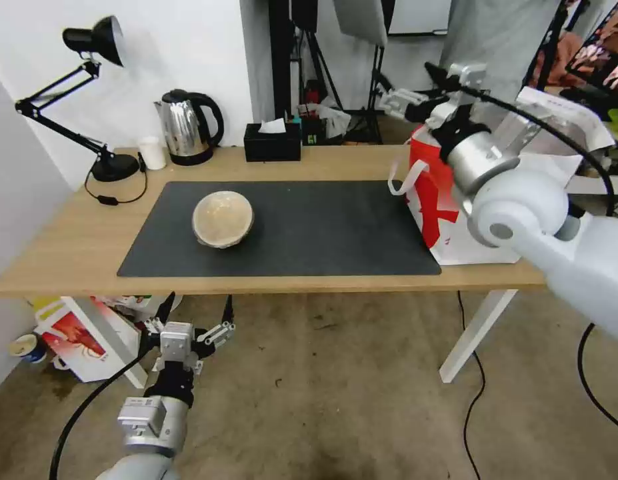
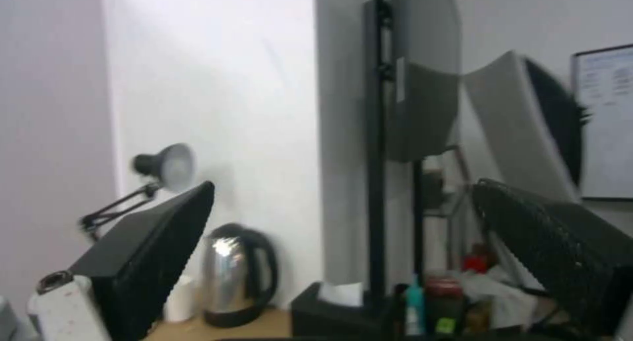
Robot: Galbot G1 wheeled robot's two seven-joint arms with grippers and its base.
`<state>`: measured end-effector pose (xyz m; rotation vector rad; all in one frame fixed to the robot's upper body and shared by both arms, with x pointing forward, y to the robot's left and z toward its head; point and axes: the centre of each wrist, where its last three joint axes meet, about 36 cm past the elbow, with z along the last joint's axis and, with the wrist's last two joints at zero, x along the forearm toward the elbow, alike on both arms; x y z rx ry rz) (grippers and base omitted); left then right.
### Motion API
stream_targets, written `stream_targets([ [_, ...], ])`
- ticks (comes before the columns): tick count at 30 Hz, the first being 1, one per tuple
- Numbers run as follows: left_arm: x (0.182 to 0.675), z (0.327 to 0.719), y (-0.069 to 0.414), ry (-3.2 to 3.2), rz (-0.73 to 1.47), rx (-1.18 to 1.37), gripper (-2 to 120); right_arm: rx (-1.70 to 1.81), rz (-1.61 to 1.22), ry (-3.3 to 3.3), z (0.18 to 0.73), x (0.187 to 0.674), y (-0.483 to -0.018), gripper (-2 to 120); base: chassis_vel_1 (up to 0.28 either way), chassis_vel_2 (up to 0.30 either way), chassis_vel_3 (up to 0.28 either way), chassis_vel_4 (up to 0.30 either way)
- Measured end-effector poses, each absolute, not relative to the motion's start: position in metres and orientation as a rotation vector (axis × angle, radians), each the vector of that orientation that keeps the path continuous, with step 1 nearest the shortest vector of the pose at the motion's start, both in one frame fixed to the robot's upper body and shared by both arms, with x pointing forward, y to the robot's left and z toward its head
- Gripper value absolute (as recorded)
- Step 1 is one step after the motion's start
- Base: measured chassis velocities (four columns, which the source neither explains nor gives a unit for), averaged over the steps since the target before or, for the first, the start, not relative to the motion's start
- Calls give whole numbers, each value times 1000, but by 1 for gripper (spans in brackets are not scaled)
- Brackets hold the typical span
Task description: Pick up the trash from the table and place it into the takeout bag.
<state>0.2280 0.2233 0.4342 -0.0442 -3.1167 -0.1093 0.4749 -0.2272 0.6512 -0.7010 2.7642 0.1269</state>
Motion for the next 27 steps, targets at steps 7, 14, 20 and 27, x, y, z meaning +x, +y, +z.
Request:
stream_targets([
  [7, 228, 434, 223, -3117, -109, -44, 100, -878, 189, 2734, 631, 467, -214, 100, 0, 0, 0, 0],
  [14, 228, 434, 223, -3117, -109, -44, 100, -996, 211, 2709, 624, 454, -205, 100, 0, 0, 0, 0],
  [20, 228, 434, 223, -3117, -109, -44, 100, -1078, 217, 2695, 619, 444, -198, 100, 0, 0, 0, 0],
  [27, 228, 434, 223, -3117, -109, -44, 100, -1100, 233, 2690, 616, 440, -192, 100, 0, 0, 0, 0],
])
